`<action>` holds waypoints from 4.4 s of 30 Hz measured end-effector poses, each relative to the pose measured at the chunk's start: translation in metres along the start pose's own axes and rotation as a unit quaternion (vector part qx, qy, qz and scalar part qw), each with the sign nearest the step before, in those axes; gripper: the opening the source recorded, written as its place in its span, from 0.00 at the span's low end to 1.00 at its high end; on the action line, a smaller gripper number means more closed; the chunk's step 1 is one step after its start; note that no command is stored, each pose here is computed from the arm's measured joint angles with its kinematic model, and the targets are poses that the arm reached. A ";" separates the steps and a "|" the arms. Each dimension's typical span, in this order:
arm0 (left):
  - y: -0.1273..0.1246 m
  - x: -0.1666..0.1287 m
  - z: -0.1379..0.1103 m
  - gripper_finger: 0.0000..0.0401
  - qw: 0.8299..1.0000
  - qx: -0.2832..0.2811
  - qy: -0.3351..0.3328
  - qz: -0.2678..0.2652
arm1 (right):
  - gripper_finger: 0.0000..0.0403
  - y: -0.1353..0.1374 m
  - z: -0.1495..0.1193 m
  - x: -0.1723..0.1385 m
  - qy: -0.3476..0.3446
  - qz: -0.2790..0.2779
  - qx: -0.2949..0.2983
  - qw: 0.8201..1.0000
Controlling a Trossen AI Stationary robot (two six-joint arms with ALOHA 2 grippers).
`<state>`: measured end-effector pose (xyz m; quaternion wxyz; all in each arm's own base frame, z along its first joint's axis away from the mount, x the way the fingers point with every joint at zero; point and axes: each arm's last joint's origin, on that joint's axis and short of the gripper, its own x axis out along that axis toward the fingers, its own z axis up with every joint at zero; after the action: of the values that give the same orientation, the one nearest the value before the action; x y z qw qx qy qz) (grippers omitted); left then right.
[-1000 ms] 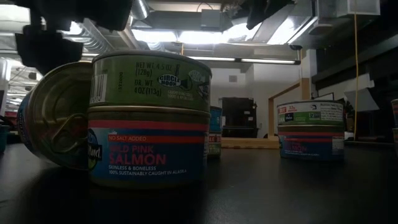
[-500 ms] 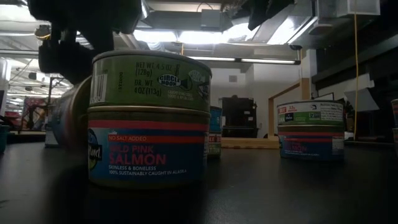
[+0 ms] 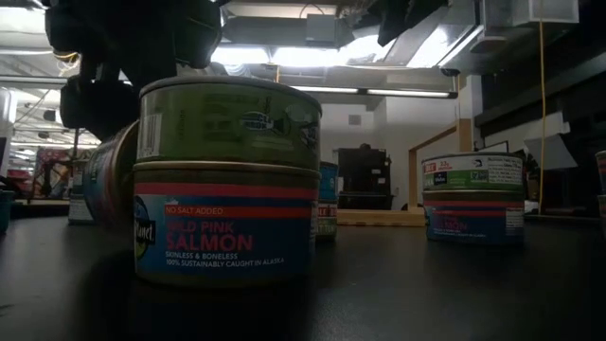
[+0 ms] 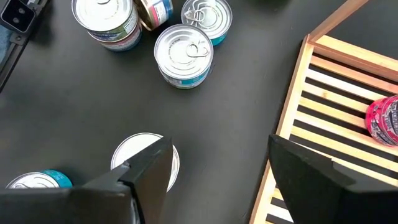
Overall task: Stack canned seafood by type on shelf
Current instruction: Put the blue tuna can on the shelf
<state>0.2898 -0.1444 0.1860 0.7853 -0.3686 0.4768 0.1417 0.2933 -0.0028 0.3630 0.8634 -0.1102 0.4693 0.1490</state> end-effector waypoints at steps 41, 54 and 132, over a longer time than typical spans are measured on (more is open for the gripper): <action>0.016 -0.023 0.030 0.47 0.998 -0.053 -0.021 0.015 | 0.65 0.014 -0.019 -0.037 -0.056 -0.012 -0.014 0.998; 0.029 -0.052 0.098 0.48 0.982 -0.097 -0.143 -0.081 | 0.65 0.024 -0.073 0.023 -0.124 -0.047 -0.027 0.991; 0.134 0.042 0.214 0.49 0.856 -0.387 -0.338 -0.060 | 0.65 -0.006 -0.098 0.113 -0.052 -0.360 0.019 0.931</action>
<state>0.3721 0.0951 0.1495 0.6986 -0.6005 0.0659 0.3833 0.2771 -0.0232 0.2154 0.8841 -0.2474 0.3557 -0.1750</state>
